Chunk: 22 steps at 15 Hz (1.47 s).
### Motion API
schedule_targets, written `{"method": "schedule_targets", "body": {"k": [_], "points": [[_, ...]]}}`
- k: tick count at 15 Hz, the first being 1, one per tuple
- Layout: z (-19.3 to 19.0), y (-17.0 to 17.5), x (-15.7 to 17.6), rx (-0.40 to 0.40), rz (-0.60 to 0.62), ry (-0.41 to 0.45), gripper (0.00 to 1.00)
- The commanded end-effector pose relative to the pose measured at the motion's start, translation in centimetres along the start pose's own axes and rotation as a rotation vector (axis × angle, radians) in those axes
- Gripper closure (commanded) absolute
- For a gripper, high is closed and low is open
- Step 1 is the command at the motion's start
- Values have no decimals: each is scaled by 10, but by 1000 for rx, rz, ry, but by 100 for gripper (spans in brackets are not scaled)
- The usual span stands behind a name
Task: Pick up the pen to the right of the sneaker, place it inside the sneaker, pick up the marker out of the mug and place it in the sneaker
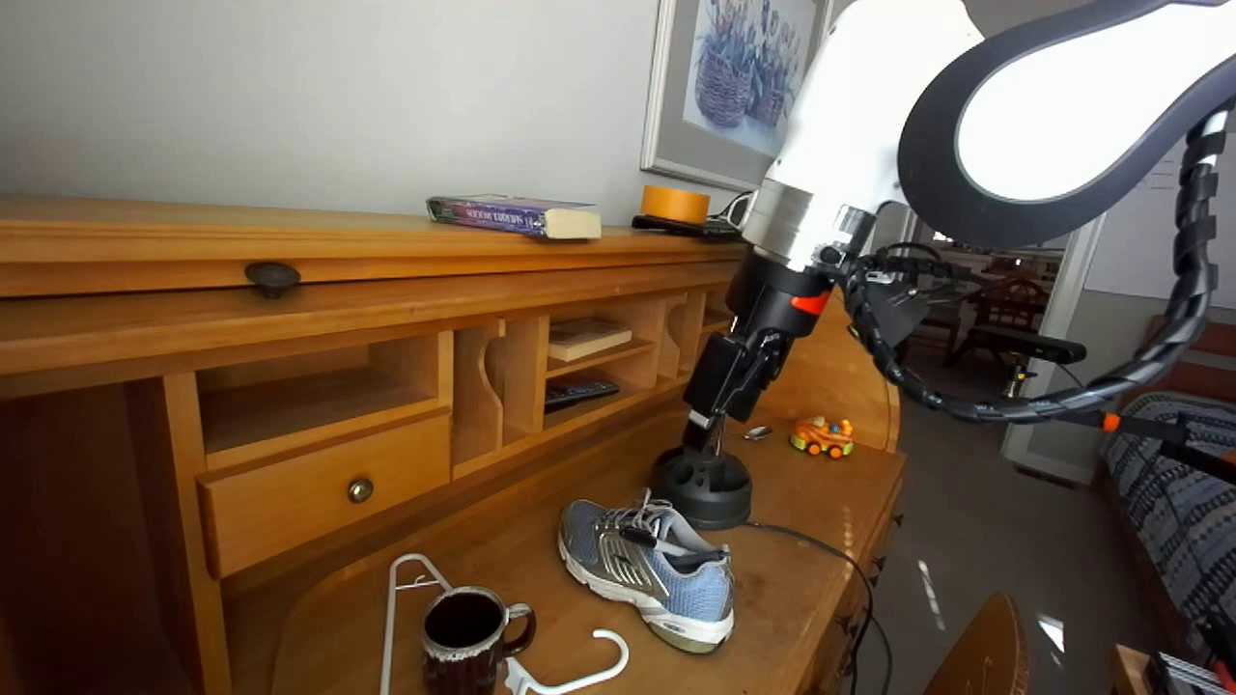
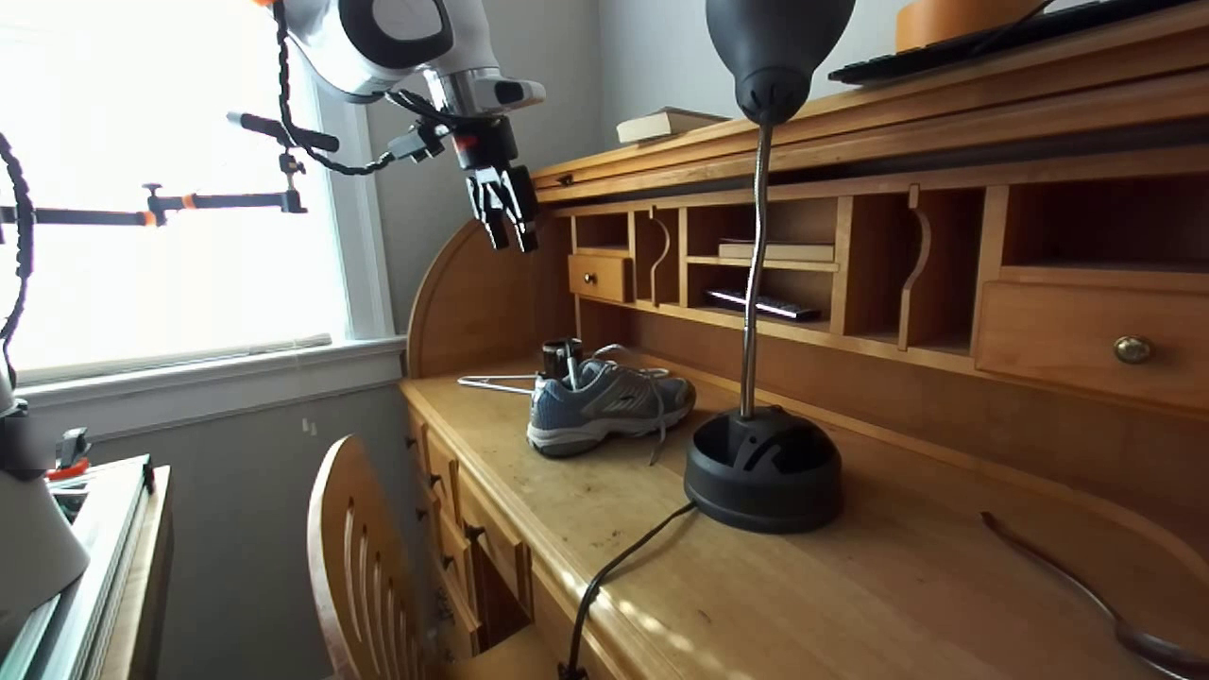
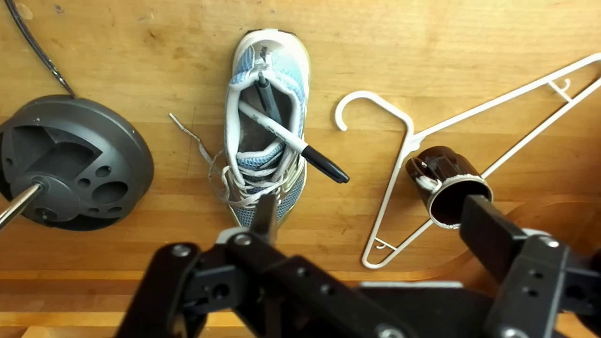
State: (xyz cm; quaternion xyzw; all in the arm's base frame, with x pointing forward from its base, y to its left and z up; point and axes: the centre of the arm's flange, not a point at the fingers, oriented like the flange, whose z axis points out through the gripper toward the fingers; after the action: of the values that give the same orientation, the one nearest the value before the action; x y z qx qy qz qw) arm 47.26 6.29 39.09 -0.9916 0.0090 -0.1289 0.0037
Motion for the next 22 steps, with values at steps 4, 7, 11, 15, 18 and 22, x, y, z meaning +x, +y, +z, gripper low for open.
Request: {"method": "schedule_targets", "body": {"k": [4, 7, 11, 15, 18, 22], "points": [[58, 10, 18, 16, -100, -32, 0], [83, 8, 30, 16, -134, -38, 0], [111, 5, 44, 3, -187, -52, 0], [135, 1, 56, -18, -343, -73, 0], [150, -6, 60, -30, -468, -68, 0], [165, -13, 62, -45, -598, -62, 31]]}}
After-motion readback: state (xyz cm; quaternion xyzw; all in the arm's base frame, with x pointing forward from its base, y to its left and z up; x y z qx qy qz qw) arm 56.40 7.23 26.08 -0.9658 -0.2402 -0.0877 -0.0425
